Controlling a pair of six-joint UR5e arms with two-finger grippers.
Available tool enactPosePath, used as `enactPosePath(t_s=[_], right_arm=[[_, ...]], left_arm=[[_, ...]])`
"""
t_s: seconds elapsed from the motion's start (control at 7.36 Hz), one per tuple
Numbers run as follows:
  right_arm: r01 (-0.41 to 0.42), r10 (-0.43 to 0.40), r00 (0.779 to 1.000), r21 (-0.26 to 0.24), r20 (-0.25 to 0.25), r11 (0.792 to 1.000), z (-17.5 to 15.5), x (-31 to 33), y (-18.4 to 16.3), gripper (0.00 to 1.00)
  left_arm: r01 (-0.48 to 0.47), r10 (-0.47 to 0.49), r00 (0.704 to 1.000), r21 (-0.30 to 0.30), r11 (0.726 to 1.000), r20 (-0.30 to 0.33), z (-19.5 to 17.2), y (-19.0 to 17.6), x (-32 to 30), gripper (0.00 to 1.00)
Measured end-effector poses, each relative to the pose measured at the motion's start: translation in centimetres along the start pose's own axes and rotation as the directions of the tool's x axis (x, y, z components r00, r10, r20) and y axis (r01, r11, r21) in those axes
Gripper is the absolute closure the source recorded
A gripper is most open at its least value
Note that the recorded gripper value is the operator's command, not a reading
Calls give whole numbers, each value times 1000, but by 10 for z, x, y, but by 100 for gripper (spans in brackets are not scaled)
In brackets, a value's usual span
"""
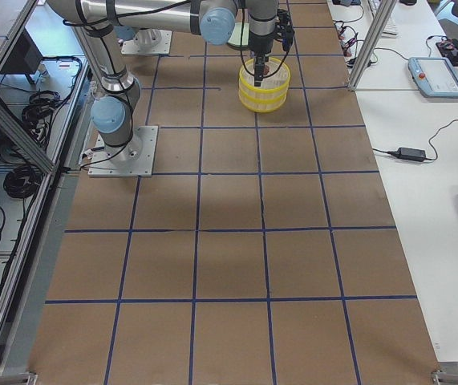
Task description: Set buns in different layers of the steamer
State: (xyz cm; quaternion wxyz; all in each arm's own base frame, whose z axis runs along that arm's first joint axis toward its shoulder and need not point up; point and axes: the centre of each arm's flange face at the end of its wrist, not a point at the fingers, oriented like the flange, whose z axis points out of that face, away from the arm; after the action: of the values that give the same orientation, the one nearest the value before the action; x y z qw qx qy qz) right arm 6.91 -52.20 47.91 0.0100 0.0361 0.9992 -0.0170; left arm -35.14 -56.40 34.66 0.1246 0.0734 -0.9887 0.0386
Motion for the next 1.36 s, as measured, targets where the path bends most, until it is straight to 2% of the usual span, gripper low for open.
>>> enactPosePath(t_s=[0.27, 0.68, 0.82, 1.09, 1.36], right_arm=[[2, -2, 1000, 13, 0, 1000, -6, -1, -2, 0], [65, -65, 998, 22, -1, 998, -13, -35, -5, 0], [76, -76, 997, -1, -1, 997, -16, -42, -10, 0], [82, -82, 997, -56, 2, 995, -20, -47, -20, 0], [107, -107, 994, -87, -2, 990, -16, -61, -17, 0]], left_arm=[[-22, 21, 997, 10, 1000, 79, -43, -9, -42, 4], [-114, 127, 980, -95, 989, 153, -155, 6, -139, 0], [-111, 131, 975, -117, 987, 180, -181, 16, -159, 0], [-86, 106, 973, -103, 991, 204, -204, 22, -168, 0], [-87, 97, 974, -56, 995, 203, -200, 9, -167, 0]])
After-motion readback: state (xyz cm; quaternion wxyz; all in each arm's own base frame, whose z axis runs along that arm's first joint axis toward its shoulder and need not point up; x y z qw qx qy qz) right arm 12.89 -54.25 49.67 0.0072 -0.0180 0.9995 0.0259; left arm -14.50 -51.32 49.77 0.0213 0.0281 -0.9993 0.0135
